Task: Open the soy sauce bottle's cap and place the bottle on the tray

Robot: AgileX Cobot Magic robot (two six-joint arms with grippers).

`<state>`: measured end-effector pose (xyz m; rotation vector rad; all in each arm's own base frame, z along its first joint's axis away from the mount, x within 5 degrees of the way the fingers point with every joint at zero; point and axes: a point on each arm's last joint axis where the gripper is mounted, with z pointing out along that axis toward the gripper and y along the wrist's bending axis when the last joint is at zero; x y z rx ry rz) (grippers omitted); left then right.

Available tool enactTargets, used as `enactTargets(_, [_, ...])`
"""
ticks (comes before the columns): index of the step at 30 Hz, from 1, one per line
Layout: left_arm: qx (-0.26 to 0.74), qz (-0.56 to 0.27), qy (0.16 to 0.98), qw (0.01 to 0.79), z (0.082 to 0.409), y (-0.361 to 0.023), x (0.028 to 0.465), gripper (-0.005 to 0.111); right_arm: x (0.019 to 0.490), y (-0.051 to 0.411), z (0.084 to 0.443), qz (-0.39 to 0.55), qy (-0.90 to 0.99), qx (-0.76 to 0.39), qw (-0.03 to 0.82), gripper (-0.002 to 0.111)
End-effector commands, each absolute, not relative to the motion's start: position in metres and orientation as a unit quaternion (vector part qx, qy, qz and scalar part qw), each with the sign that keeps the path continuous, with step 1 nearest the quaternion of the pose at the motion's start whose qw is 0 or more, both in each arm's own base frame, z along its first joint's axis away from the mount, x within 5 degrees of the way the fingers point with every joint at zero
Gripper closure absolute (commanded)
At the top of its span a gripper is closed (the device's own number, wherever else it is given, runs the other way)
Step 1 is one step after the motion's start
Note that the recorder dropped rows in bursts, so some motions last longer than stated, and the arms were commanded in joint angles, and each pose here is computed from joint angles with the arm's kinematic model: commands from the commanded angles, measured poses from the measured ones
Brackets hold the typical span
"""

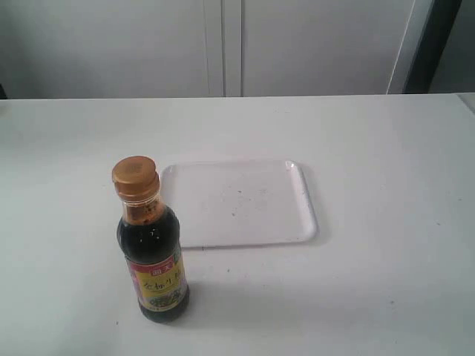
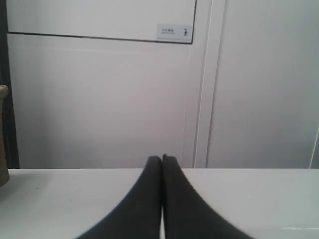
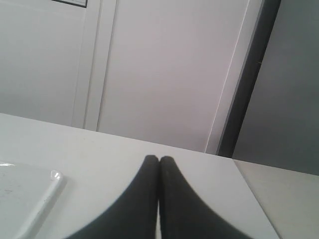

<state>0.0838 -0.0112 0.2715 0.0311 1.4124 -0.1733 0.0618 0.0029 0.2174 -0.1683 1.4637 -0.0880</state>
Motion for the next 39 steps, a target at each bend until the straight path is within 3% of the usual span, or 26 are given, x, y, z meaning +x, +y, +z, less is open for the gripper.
enactTargets(1, [0.058, -0.076, 0.663, 0.743, 0.286, -0.017, 0.105, 0.107, 0.061, 0.003, 0.217, -0.044, 0.663, -0.079, 0.743, 0.108])
enactTargets(19, [0.175, -0.187, 0.633, 0.73, 0.303, -0.047, 0.158, 0.107, 0.061, 0.003, 0.217, -0.044, 0.664, -0.079, 0.743, 0.108])
enactTargets(39, [0.307, -0.302, 0.596, 0.678, 0.311, -0.106, 0.144, 0.107, 0.061, 0.003, 0.217, -0.044, 0.663, -0.078, 0.743, 0.108])
